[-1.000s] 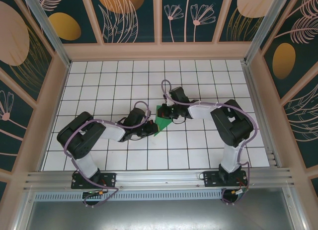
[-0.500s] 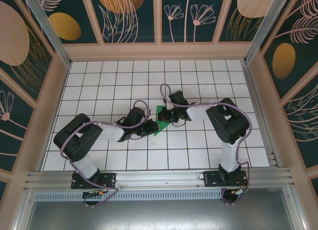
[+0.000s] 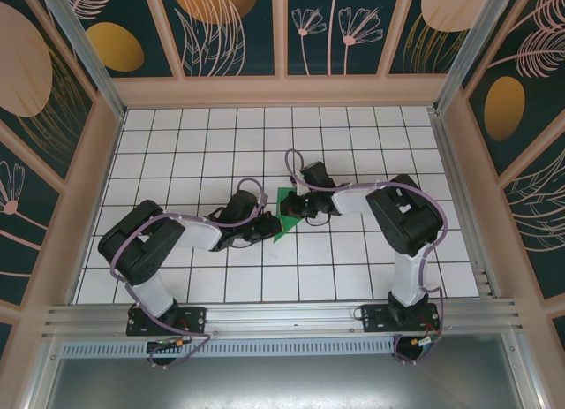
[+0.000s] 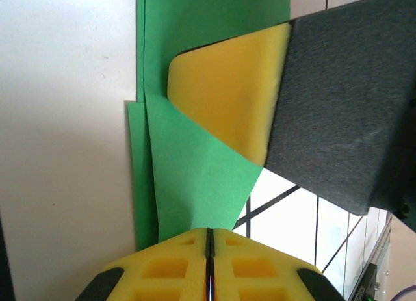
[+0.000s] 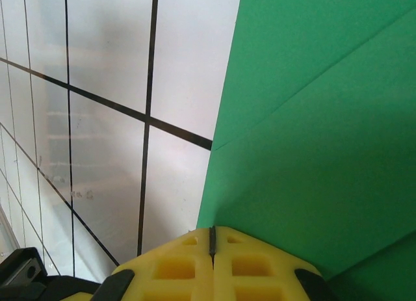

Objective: Fold a paper plane with a square sheet of paper (pick it up from the middle)
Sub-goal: Fourth fold the wing at the center of the table.

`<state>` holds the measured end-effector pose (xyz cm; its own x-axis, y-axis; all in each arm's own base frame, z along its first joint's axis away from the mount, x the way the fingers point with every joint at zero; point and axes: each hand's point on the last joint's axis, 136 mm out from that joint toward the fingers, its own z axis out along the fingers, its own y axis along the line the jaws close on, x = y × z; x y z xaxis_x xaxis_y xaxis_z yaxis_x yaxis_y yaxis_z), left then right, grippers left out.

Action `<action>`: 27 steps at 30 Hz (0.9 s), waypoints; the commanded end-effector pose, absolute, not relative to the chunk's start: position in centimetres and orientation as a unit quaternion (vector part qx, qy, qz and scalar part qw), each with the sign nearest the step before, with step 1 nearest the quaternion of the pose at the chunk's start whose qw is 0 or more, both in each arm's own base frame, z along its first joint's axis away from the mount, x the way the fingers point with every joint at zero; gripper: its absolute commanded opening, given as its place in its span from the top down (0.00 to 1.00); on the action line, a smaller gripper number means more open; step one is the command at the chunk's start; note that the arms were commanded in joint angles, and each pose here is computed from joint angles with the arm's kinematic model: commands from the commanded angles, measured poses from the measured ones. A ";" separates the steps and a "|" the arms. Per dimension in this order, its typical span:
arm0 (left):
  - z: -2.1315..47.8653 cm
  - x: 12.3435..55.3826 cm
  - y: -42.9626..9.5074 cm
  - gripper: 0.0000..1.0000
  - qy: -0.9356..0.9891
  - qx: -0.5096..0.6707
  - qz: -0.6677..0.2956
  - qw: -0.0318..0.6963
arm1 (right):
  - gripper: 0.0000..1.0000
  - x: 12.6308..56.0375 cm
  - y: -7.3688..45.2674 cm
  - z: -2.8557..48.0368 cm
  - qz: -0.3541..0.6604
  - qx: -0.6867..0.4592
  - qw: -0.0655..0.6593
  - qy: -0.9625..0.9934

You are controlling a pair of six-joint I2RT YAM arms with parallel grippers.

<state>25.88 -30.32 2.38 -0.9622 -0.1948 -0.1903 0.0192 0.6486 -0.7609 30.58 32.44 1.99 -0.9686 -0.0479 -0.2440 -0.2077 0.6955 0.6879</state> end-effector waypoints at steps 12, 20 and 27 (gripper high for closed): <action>1.1 24.8 -29.9 0.89 0.899 -0.065 -0.421 0.104 | 0.94 28.2 32.7 3.8 0.415 -0.085 0.086 0.902; 0.8 24.6 -29.5 0.89 0.900 -0.071 -0.418 0.104 | 0.94 27.7 32.6 2.0 0.405 -0.079 0.069 0.908; 0.5 23.3 -29.4 0.90 0.902 -0.064 -0.418 0.086 | 0.95 27.9 31.4 -0.9 0.356 -0.056 0.054 0.931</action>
<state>24.86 -30.01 1.71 -0.9670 -0.2069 -0.1484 -0.0131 0.6226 -0.7824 28.55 32.38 1.85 -0.9767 -0.0758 -0.2008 -0.1984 0.6756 0.7101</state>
